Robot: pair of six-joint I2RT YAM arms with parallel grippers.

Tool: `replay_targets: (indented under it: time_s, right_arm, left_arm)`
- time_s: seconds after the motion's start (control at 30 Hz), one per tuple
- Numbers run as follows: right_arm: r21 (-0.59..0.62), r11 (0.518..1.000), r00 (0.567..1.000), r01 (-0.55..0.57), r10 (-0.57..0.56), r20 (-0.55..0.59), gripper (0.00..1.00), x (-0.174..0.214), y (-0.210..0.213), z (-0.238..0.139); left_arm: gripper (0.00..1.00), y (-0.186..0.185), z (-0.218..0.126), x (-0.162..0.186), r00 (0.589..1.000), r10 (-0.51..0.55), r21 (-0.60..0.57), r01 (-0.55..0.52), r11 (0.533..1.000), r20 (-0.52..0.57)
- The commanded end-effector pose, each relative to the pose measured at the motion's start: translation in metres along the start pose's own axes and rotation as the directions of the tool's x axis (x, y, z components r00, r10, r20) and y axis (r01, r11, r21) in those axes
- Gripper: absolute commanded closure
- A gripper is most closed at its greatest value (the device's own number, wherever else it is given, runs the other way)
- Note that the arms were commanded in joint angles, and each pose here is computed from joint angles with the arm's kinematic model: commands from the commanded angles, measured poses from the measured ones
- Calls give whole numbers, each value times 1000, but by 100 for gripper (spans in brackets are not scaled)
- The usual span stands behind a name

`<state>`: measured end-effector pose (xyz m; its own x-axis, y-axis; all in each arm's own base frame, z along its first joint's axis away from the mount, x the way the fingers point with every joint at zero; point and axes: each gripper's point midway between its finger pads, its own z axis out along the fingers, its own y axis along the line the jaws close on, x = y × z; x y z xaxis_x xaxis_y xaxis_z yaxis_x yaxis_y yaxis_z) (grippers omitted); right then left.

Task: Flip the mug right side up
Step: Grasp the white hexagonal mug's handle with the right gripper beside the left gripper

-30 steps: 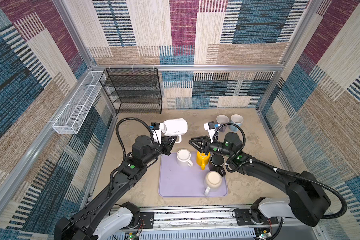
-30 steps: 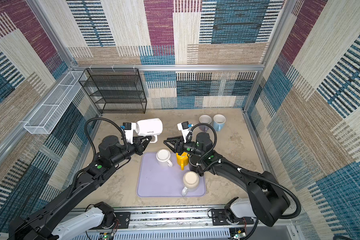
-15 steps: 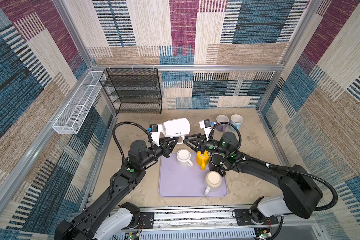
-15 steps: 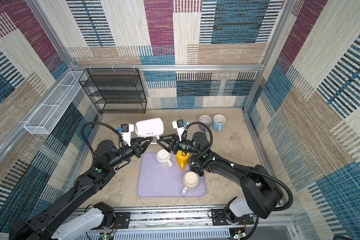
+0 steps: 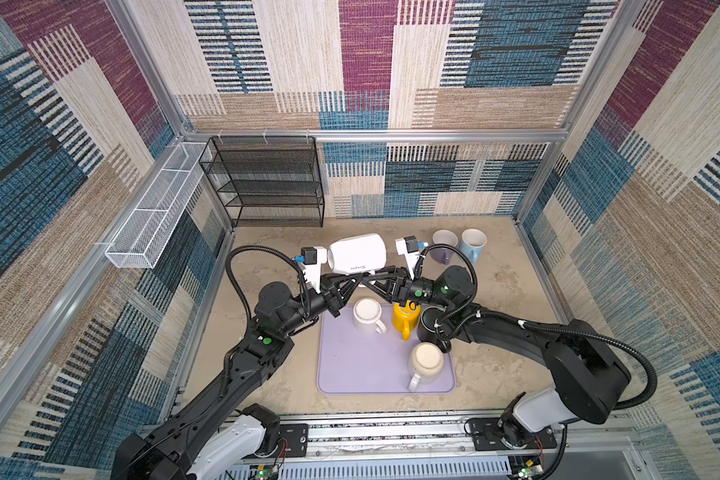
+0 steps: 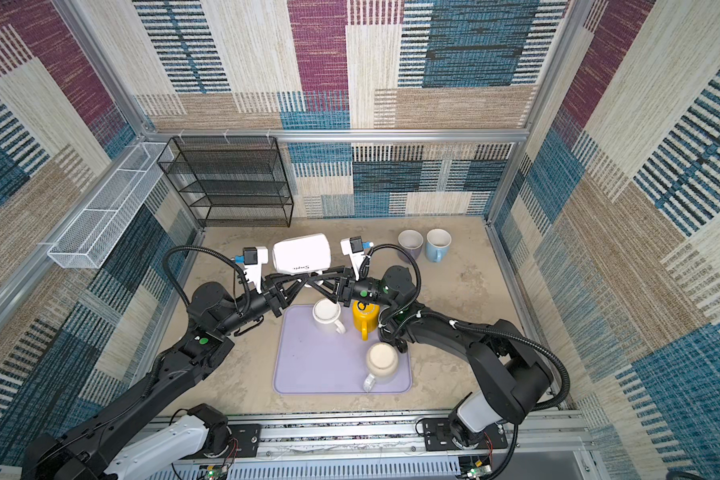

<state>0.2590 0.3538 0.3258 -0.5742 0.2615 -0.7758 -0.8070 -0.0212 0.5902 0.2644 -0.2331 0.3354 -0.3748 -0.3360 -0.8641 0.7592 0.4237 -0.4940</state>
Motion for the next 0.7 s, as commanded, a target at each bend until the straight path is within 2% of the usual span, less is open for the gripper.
replay_targets:
  time_s: [0.0, 0.27, 0.67]
  right_arm:
    - [-88, 996, 999, 34, -31, 35, 56, -12, 25, -1]
    - [-90, 995, 997, 49, -44, 56, 65, -17, 32, -5]
    - [-87, 996, 998, 38, -33, 51, 89, -18, 33, -5]
  left_arm:
    - [100, -19, -2, -24, 993, 70, 68, -76, 995, 96]
    - [100, -20, -1, -23, 994, 71, 71, -77, 995, 85]
    - [100, -23, -2, -21, 994, 73, 91, -80, 993, 77]
